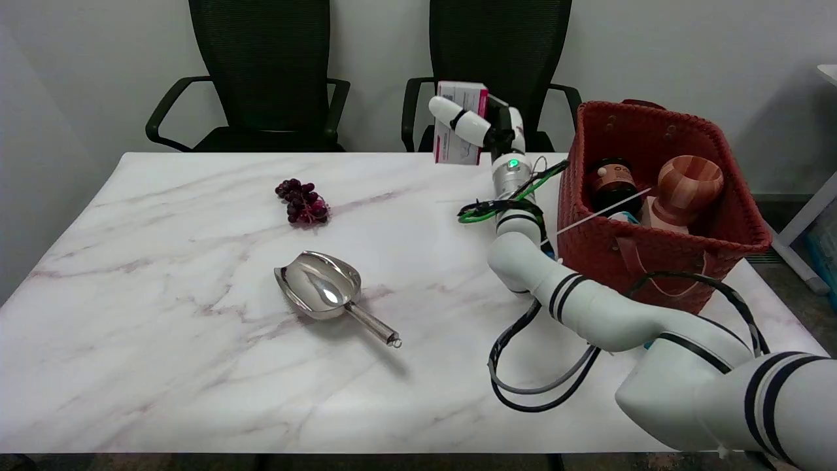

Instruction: Place the white paper box into the brown storage basket.

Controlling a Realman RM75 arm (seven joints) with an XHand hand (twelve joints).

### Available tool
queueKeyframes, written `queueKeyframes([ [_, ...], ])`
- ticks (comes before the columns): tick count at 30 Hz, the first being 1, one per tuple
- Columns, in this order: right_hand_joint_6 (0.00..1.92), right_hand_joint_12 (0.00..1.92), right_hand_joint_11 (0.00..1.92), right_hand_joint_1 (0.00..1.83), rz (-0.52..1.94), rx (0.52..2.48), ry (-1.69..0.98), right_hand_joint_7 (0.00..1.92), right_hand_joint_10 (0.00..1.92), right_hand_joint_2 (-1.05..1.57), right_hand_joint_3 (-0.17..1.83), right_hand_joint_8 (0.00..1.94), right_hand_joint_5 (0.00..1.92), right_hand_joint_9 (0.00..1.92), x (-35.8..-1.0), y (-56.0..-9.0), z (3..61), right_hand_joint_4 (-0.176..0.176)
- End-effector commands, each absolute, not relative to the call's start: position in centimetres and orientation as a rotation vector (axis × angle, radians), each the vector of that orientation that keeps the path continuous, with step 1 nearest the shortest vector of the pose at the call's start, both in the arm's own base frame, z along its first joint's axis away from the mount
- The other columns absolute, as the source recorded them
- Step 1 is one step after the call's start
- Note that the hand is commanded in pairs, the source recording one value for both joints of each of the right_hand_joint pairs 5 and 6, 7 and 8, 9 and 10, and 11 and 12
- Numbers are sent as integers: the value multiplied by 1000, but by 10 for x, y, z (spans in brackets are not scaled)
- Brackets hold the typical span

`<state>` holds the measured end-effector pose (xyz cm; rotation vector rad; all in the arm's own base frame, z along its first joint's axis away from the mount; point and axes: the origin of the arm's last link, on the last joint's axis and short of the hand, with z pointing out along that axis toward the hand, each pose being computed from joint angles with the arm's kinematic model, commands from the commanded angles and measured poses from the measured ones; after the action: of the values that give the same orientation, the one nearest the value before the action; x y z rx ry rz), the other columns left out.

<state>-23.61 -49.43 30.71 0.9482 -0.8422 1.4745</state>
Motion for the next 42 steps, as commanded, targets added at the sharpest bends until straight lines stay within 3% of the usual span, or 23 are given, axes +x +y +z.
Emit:
queueKeyframes([
  [1, 1073, 1093, 1093, 1243, 1760, 1157, -510, 1299, 1206, 1139, 535, 1299, 1073, 1206, -168, -438, 298, 0],
  [13, 1078, 1126, 1126, 1222, 1741, 1333, -279, 1310, 1224, 1183, 539, 1310, 1078, 1224, -113, -410, 270, 0],
  [27, 1029, 1118, 1118, 1242, 1525, 1272, 15, 1315, 1236, 1201, 517, 1315, 1029, 1236, -76, -395, 274, 0],
  [42, 903, 1022, 1022, 1269, 1344, 1200, 187, 1296, 1227, 1061, 521, 1296, 903, 1227, -28, -392, 317, 0],
])
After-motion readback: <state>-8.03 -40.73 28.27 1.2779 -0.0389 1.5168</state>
